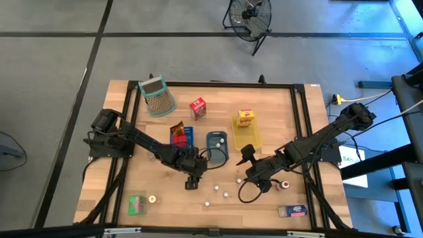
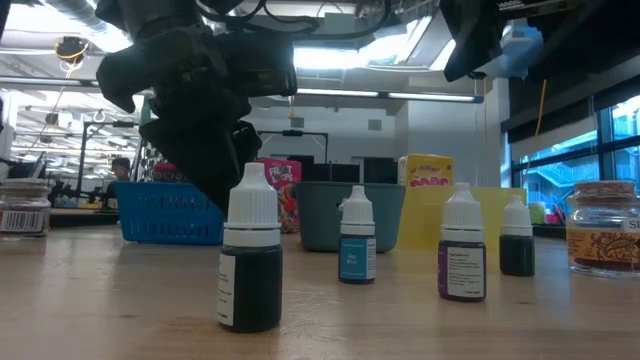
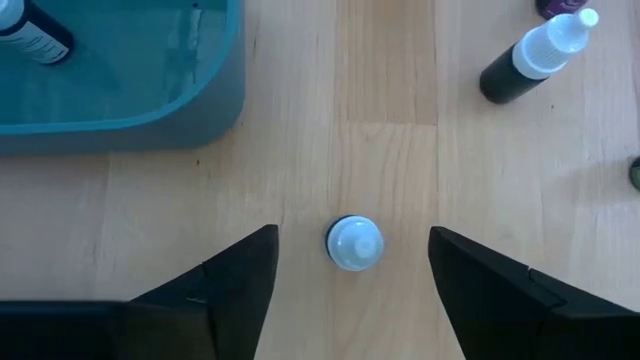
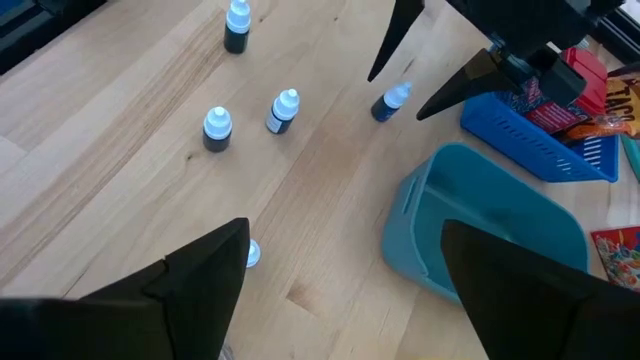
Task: Pick & Place Kitchen Items
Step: Put the small food coloring bottle into the gray bin
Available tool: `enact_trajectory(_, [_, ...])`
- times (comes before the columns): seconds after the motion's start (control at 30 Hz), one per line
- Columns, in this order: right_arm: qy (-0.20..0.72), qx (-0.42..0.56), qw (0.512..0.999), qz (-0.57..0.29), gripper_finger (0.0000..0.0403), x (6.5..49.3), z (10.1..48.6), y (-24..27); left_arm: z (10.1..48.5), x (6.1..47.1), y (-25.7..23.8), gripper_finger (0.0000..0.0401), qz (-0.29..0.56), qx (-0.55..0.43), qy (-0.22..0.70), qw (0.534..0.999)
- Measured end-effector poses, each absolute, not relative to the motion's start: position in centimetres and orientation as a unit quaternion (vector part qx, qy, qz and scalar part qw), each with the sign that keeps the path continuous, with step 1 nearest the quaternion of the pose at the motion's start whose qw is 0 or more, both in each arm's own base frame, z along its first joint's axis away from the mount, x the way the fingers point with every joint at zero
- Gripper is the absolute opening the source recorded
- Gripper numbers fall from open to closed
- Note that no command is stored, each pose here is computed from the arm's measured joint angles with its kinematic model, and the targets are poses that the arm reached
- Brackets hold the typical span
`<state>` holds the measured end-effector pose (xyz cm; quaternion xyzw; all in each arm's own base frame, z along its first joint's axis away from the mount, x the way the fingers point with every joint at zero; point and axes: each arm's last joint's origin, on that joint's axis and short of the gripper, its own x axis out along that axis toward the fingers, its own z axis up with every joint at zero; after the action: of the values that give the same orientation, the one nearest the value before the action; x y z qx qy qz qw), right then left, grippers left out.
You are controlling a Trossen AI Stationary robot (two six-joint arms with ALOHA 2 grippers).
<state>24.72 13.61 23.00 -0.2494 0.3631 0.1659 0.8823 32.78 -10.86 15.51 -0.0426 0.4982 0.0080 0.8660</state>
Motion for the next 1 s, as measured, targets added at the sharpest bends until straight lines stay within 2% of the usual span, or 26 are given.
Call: enact_trajectory(1.0, [0.363,-0.256,0.881,0.165,0.0332,24.78,22.99,13.48,15.50,32.92,-10.43,0.0245,0.011,-0.045,0.499,0.866])
